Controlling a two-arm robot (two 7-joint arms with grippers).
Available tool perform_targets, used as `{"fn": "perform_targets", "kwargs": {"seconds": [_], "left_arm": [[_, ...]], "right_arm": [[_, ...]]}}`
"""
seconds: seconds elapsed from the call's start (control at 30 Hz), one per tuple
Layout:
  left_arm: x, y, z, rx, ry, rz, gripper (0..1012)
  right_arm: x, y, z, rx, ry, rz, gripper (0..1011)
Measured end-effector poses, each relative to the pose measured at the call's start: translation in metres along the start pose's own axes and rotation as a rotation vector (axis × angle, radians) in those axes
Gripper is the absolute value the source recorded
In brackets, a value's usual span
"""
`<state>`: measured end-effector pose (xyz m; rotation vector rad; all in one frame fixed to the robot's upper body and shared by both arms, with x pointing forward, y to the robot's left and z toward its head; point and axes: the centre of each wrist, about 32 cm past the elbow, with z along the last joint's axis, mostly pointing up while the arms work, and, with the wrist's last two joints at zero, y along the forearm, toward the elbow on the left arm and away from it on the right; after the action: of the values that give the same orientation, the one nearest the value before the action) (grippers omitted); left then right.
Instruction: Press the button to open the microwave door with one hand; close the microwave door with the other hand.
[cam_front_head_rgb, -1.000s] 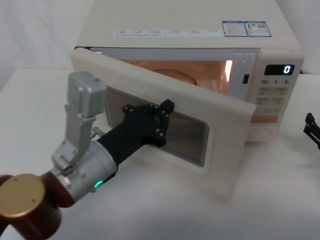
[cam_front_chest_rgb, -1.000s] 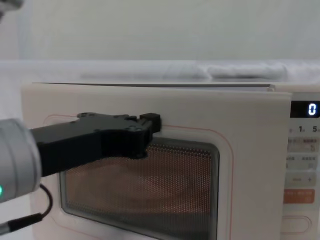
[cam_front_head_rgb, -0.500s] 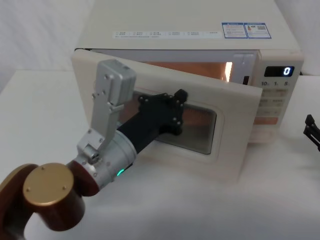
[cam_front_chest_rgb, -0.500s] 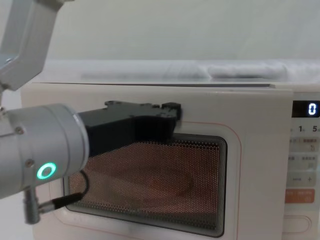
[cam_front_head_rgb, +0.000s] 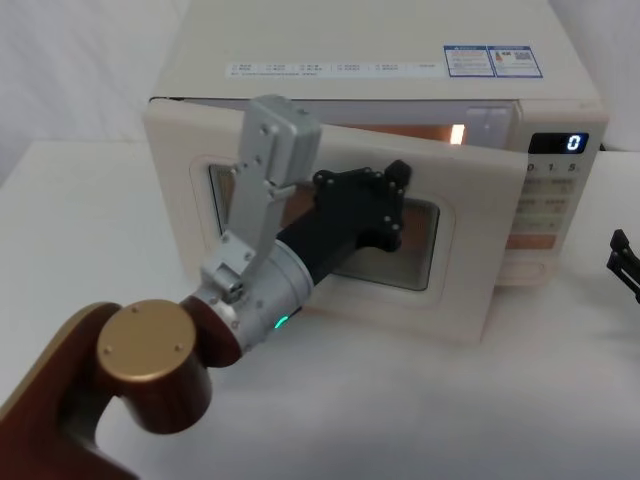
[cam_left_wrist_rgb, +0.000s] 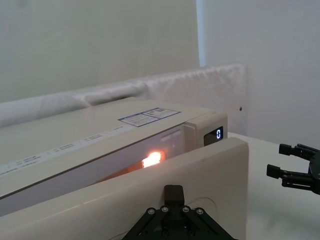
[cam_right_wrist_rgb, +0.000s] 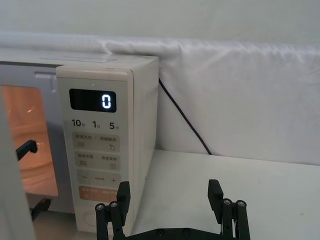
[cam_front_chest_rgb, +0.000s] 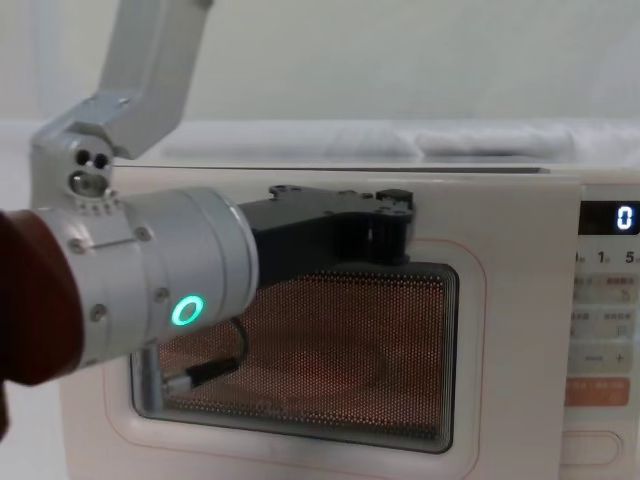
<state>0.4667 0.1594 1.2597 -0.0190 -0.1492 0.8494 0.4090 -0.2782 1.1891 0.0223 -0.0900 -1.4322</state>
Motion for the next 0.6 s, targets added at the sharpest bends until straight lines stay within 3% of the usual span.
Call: {"fn": "perform_targets", "kwargs": {"seconds": [0.6], "left_arm": [[0.0038, -0.034, -0.002, 0.020, -0.017, 0.029, 0]], "right_arm": [[0.0000, 0.000, 0.000, 0.000, 0.000, 0.000, 1002]]}}
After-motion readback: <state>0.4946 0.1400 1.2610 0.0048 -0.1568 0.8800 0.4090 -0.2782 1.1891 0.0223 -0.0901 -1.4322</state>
